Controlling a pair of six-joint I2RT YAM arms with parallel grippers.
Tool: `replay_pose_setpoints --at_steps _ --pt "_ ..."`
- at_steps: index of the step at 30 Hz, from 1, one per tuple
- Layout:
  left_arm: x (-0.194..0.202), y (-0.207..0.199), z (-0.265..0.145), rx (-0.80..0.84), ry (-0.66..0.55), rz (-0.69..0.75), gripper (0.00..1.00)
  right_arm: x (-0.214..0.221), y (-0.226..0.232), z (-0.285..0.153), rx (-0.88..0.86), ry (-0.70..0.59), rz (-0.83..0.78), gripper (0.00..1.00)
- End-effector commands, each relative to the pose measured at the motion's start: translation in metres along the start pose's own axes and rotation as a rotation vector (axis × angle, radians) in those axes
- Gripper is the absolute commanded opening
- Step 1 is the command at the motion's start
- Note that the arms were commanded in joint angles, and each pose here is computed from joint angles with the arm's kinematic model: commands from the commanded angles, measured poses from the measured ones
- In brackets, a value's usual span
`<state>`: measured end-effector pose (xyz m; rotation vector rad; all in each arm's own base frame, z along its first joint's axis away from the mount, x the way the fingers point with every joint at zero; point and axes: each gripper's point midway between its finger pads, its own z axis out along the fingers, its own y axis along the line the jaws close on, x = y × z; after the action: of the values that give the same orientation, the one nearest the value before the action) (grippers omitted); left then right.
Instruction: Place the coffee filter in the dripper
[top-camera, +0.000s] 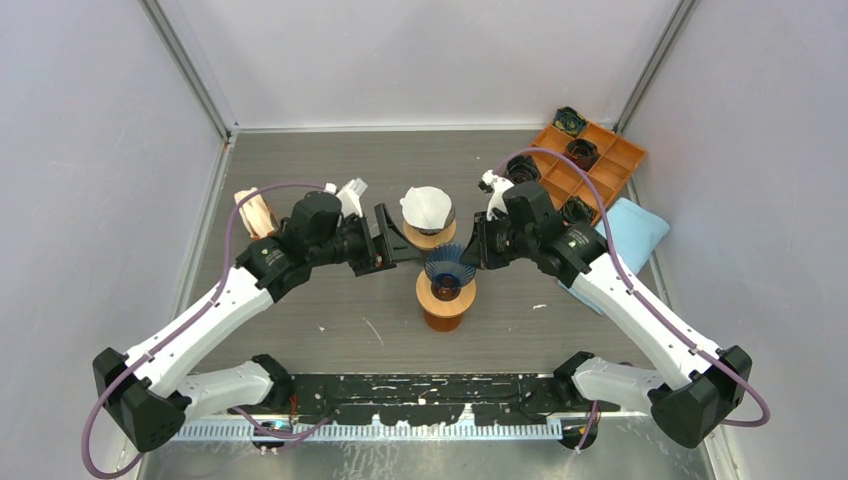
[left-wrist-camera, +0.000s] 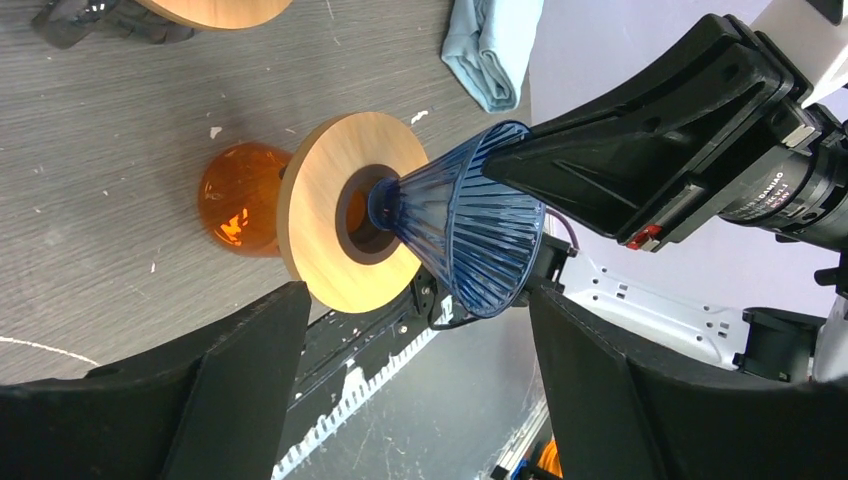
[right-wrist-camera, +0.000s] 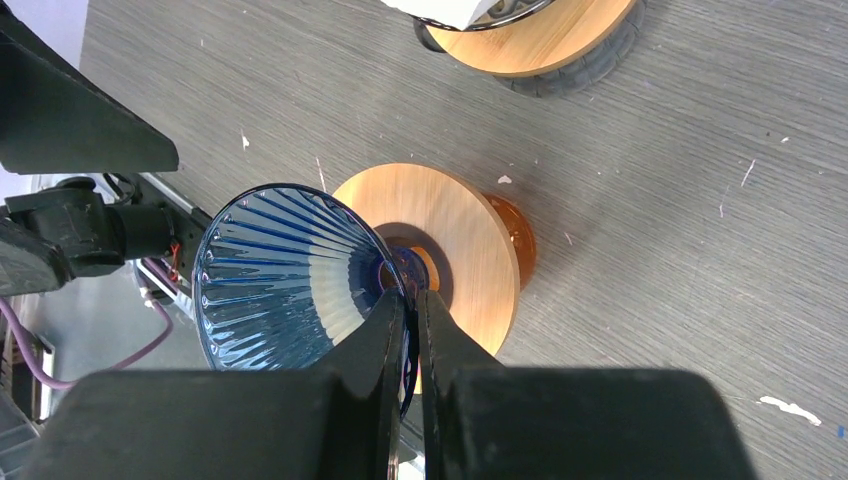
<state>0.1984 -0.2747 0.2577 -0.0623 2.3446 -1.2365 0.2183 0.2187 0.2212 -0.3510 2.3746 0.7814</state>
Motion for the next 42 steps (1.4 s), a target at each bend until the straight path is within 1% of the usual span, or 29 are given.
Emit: replay_pose_setpoints --at_steps 1,9,13,21,27,30,33,36,42 --pt "-0.012 -0.026 0.004 0.075 -0.037 0.023 0.81 -0.014 0.010 0.004 -0.044 -0.070 -0.014 0.01" --pt "-0.003 -0.025 0.019 0.067 0.006 0.032 0.69 0.000 0.004 0.018 -0.035 -0.047 -0.014 0.01" --pt "0.005 -0.021 0.028 0.051 0.039 0.036 0.59 0.006 0.000 0.023 -0.026 -0.030 -0.018 0.01" --pt "0.016 -0.014 0.041 0.018 0.086 0.045 0.44 0.013 -0.006 0.029 -0.008 -0.010 -0.027 0.01" --pt "0.023 -0.011 0.049 0.001 0.114 0.054 0.30 0.017 -0.010 0.030 0.010 0.005 -0.041 0.01" --pt "0.023 -0.011 0.049 -0.008 0.113 0.064 0.19 0.019 -0.013 0.030 0.022 0.016 -0.045 0.01" --pt "0.025 -0.005 0.052 -0.040 0.123 0.071 0.12 0.022 -0.015 0.030 0.033 0.038 -0.048 0.01" --pt "0.028 0.003 0.055 -0.086 0.137 0.090 0.09 0.026 -0.019 0.031 0.051 0.061 -0.055 0.01" --pt "0.037 0.010 0.057 -0.151 0.166 0.142 0.06 0.039 -0.028 0.035 0.086 0.117 -0.065 0.01"
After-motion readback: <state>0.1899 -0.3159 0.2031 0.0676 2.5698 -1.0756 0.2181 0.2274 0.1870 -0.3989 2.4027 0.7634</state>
